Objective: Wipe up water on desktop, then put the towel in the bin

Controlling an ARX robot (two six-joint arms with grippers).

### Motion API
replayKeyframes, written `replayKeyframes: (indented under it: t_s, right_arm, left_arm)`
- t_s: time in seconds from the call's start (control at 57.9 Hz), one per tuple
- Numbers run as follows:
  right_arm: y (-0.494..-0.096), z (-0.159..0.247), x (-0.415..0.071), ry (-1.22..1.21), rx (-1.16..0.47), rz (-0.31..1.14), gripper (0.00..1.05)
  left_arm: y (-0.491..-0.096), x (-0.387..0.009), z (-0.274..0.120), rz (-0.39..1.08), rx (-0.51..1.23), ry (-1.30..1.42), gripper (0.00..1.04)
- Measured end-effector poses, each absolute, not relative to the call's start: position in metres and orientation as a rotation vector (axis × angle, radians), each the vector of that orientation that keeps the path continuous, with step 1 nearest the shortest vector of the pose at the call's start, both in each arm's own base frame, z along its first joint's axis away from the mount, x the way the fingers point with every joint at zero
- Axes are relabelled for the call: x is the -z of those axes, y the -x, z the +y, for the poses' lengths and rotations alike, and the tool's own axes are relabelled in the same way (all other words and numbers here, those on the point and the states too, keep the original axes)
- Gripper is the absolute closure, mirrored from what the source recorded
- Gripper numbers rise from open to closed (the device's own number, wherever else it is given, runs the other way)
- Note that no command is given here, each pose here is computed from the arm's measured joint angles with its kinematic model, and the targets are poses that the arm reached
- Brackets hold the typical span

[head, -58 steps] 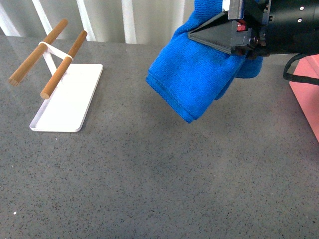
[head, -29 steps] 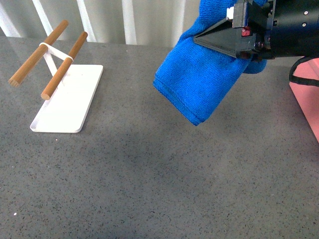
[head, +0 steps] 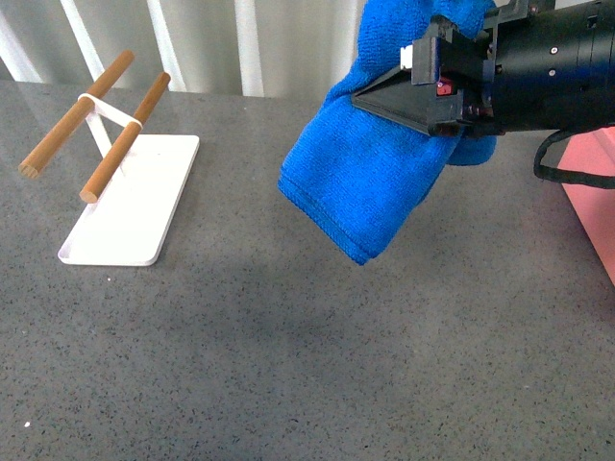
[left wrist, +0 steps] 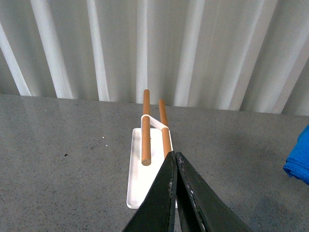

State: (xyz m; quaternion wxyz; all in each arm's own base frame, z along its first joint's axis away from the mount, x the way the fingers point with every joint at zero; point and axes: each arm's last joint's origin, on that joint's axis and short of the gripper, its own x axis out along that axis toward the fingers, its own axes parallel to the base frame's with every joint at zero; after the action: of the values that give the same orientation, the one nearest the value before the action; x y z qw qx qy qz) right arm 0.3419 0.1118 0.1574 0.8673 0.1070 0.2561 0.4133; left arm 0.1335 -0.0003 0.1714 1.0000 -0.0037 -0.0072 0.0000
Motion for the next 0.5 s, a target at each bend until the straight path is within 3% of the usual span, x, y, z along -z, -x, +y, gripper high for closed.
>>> replayKeyframes:
  t_s: [0.501]
  right_arm:
    - [-0.345, 0.114, -0.160, -0.195, -0.849, 0.550, 0.97]
  left_arm:
    - [-0.116, -0.175, 0.000, -0.026, 0.000, 0.008, 1.01]
